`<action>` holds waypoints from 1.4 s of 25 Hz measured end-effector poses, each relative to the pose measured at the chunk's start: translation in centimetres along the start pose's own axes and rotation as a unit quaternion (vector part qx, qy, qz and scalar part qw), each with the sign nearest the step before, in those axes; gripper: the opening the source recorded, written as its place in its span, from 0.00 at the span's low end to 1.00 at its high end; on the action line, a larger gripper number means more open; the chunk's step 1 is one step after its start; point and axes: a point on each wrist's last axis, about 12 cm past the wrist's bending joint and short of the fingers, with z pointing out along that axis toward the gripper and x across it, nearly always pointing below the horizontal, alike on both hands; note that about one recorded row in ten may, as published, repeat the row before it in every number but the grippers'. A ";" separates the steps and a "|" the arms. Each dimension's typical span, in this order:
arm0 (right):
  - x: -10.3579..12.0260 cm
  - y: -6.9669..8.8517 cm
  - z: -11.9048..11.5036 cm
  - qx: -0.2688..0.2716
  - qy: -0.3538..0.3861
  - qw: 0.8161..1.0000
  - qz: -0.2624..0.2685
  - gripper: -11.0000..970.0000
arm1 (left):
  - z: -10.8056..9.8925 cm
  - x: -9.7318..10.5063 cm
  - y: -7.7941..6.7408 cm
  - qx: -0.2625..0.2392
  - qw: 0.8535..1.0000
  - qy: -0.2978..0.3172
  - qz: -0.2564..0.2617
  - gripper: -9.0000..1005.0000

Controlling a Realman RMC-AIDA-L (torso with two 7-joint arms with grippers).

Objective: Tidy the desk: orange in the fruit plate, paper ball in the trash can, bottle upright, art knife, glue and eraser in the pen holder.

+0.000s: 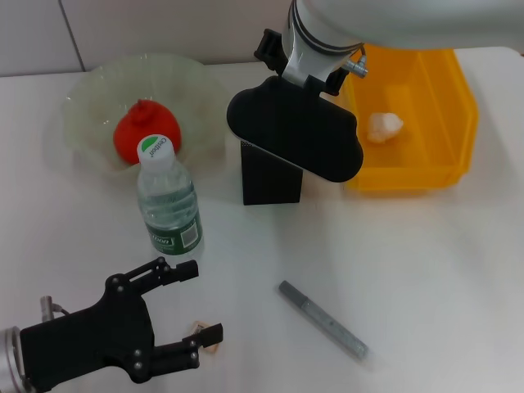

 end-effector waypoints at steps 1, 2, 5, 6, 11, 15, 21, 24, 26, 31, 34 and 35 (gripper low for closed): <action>0.0 0.0 0.0 0.000 0.000 1.000 0.000 0.26 | 0.0 0.0 0.0 0.000 1.000 0.000 0.000 0.77; 0.0 0.0 -0.1 -0.001 0.000 1.000 0.000 0.26 | 0.0 0.0 0.0 0.000 1.000 0.000 0.000 0.77; -0.1 0.1 -0.2 -0.005 -0.001 1.000 0.006 0.26 | 0.1 0.0 0.1 0.001 1.000 0.000 0.001 0.77; -0.1 0.1 -0.2 -0.005 -0.001 1.000 0.006 0.26 | 0.1 0.0 0.1 0.001 1.000 0.000 0.001 0.77; -0.1 0.3 -0.2 -0.012 -0.001 1.000 0.006 0.26 | 0.1 -0.1 0.1 0.000 1.000 0.000 0.001 0.77; 0.0 0.1 -0.4 -0.009 0.000 1.000 0.015 0.27 | 0.1 -0.1 0.1 0.001 1.000 0.001 0.002 0.77; 1.5 -0.6 -2.2 0.007 -0.012 0.997 0.075 0.27 | 0.0 -0.1 0.1 0.001 1.000 0.000 0.002 0.77; 3.2 -0.6 -4.1 0.026 -0.038 0.990 0.135 0.28 | -0.2 0.0 0.0 0.000 1.000 0.000 0.001 0.77; 4.4 -0.2 -5.3 0.037 -0.058 0.981 0.179 0.28 | -0.2 0.0 -0.1 0.000 1.000 0.000 0.001 0.77; 7.2 2.3 -7.8 0.083 -0.131 0.942 0.297 0.29 | -0.3 0.0 -0.1 -0.006 1.000 -0.003 0.013 0.76; 8.6 4.7 -9.1 0.123 -0.189 0.900 0.373 0.29 | -0.5 0.0 -0.2 -0.013 0.999 -0.008 0.031 0.76; 9.2 6.7 -9.6 0.150 -0.233 0.861 0.428 0.29 | -0.6 -0.1 -0.1 -0.018 0.999 -0.014 0.035 0.76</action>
